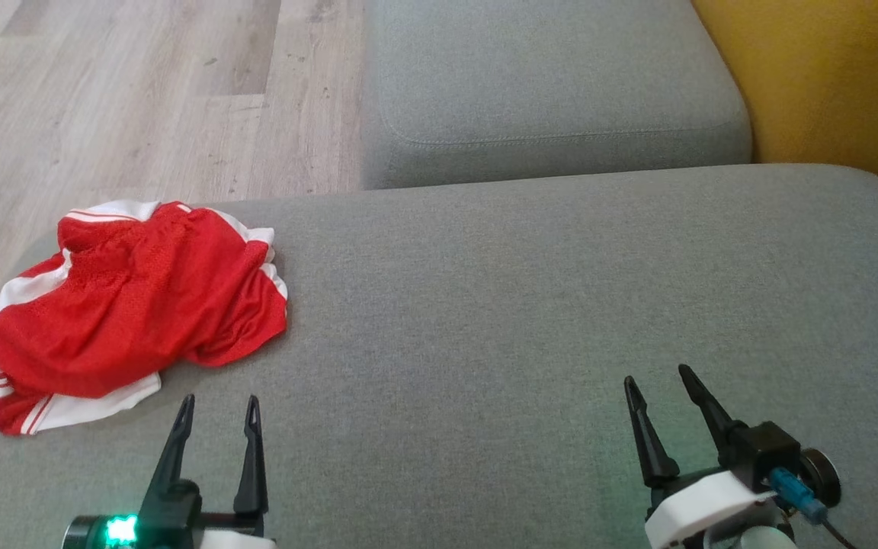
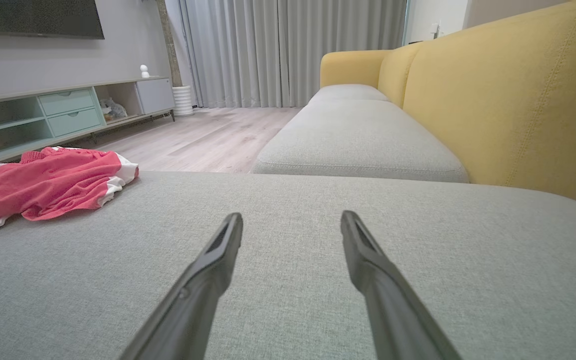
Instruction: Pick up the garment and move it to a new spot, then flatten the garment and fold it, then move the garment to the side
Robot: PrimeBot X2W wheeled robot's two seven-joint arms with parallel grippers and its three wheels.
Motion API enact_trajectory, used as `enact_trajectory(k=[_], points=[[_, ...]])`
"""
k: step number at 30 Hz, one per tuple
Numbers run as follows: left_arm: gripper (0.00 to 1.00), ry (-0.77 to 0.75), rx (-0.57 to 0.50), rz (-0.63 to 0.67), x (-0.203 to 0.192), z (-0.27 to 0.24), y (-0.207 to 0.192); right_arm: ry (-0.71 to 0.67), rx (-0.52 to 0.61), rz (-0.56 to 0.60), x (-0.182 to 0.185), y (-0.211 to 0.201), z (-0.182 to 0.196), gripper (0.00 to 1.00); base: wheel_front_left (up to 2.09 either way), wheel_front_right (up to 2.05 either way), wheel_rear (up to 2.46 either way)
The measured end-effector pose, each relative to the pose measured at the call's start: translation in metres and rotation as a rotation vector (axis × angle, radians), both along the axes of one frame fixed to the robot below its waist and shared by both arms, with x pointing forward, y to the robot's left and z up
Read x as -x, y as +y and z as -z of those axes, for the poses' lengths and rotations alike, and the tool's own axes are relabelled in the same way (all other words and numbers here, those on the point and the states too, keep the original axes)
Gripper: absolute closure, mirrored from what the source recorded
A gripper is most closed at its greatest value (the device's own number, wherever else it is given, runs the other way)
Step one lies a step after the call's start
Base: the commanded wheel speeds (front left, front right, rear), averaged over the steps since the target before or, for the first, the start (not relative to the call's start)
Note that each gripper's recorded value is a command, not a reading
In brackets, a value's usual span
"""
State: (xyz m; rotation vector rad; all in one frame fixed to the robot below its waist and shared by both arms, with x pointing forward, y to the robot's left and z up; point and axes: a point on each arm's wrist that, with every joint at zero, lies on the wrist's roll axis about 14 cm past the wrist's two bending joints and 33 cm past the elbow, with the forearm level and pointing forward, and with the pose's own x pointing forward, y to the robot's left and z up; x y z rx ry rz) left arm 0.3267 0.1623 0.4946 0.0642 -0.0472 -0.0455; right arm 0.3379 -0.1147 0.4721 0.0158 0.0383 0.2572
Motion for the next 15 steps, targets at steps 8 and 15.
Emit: enact_trajectory(k=[8, 15], points=[[0.00, 0.035, -0.001, -0.004, 0.004, 0.012, 0.003, 0.004, -0.003, 0.009, 0.002, -0.003, 0.001, 0.00, 0.00, 0.00, 0.00], [0.00, 0.050, 0.002, -0.011, 0.005, 0.016, 0.008, 0.006, -0.008, 0.010, 0.002, -0.003, 0.002, 0.00, 0.00, 0.00, 0.00]])
